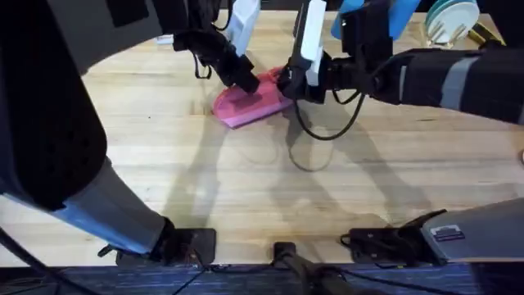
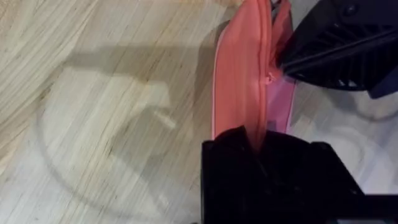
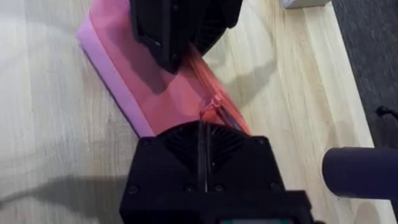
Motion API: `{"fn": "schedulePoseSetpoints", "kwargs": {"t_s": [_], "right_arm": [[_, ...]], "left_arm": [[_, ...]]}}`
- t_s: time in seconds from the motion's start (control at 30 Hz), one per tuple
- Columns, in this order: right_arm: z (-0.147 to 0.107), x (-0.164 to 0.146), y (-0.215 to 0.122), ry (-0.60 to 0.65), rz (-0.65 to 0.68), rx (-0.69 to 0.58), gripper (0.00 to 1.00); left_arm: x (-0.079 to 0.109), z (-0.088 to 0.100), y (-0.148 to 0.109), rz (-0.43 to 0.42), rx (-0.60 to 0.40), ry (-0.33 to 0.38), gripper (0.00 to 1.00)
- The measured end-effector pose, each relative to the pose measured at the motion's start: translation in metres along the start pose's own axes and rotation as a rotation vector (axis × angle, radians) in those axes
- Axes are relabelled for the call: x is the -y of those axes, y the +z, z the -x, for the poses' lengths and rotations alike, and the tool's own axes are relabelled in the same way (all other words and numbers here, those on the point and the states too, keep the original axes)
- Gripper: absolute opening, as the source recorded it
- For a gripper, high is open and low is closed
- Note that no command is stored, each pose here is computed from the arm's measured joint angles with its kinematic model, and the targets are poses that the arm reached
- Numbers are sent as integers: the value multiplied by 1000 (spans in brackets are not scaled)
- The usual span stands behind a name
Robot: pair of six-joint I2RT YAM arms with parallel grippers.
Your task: Unzip the bag, pick up the pens from the table one at a time and place them inside, then zip the bag closed.
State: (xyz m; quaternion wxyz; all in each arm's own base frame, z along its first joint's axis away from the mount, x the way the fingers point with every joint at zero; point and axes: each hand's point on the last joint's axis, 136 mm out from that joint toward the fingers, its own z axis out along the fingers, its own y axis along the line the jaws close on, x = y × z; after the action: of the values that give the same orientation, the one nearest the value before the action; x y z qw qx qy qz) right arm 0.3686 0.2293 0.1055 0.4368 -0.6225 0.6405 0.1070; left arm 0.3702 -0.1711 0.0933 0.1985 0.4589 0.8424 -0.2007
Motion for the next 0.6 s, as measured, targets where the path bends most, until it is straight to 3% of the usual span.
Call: {"fn": "schedulePoseSetpoints", "kwargs": {"t_s": [0.23,0.6], "right_arm": [[12,17,-1,-34,-66,48,31],[0,37,-21,138,-116,41,33]], "left_arm": [[-1,0,0,5,-2,1,43],[-1,0,0,7,0,3,43]]}}
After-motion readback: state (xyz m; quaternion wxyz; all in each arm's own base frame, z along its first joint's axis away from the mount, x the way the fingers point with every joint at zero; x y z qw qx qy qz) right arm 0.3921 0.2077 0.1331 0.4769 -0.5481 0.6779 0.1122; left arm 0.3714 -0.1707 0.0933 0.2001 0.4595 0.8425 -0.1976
